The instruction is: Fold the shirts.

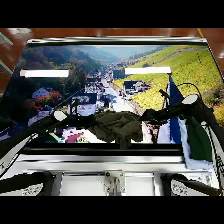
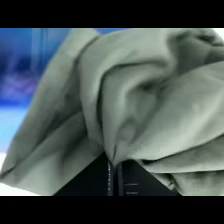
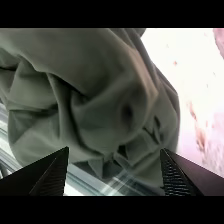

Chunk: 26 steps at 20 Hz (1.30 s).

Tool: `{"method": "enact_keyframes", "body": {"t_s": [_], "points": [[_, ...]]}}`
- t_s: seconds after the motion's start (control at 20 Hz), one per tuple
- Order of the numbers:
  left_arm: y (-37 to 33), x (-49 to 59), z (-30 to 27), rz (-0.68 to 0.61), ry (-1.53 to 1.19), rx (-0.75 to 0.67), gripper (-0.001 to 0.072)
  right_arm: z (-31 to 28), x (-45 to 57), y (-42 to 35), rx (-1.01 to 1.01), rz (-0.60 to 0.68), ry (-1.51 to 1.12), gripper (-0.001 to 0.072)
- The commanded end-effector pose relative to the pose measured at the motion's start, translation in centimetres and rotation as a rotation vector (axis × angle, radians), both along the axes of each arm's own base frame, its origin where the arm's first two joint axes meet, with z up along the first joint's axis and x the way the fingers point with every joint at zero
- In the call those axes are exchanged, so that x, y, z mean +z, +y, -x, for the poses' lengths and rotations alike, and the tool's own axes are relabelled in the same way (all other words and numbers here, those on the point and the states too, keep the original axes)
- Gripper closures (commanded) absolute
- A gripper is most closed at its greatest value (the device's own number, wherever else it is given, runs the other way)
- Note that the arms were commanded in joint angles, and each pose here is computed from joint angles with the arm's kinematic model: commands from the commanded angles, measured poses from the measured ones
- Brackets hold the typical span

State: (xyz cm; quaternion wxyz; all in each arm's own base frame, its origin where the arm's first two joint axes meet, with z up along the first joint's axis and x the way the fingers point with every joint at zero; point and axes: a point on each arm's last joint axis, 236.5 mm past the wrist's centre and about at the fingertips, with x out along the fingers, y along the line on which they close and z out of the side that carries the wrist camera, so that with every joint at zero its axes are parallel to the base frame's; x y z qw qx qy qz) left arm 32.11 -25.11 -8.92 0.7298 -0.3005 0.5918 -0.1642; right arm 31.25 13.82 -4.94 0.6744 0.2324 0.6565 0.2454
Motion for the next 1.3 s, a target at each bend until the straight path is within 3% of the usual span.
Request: {"method": "enact_keyframes", "body": {"t_s": [0.0,0.05,0.1,0.15,0.2,0.4,0.6,0.8,0.9,1.1,1.25], "points": [[-0.9,1.2,-0.3,0.015,-0.033,-0.062,0.0666,-1.0,-1.9,2.9,-0.016,-0.021,0.009,0.0026],[-1.0,1.6,-0.5,0.020,-0.039,-0.065,0.0666,-1.3,-2.7,3.3,-0.039,-0.018,0.022,0.0028],[-1.1,2.1,-0.8,0.022,-0.058,-0.072,0.0666,-1.5,-3.2,3.6,-0.048,-0.012,0.025,0.0211],[-1.3,2.7,-1.1,0.020,-0.092,-0.094,0.0666,-1.6,-3.3,3.6,-0.050,-0.007,0.018,0.0530],[-1.4,3.7,-1.5,0.019,-0.139,-0.122,0.0667,-1.8,-3.0,3.7,-0.051,-0.014,0.013,0.0655],[-0.7,12.4,-5.1,-0.007,-0.422,-0.189,0.0668,-3.4,3.1,3.4,0.146,-0.031,-0.157,0.0656],[2.6,29.6,-5.9,-0.111,-0.837,-0.288,0.0667,-7.2,17.5,1.3,0.231,0.116,-0.593,0.0657],[5.9,48.9,0.0,-0.112,-1.253,-0.216,0.0667,-5.9,35.1,-0.6,0.131,0.230,-1.066,0.0657],[6.9,54.2,3.9,-0.096,-1.380,-0.191,0.0668,-3.1,40.6,-1.1,0.063,0.230,-1.186,0.0657],[7.5,53.9,8.3,-0.123,-1.353,-0.251,0.0667,3.0,41.8,-1.4,0.088,0.244,-1.153,0.0657],[9.5,48.4,8.0,-0.258,-1.134,-0.278,0.0667,6.7,36.4,-3.7,0.144,0.354,-0.884,0.0657]]}}
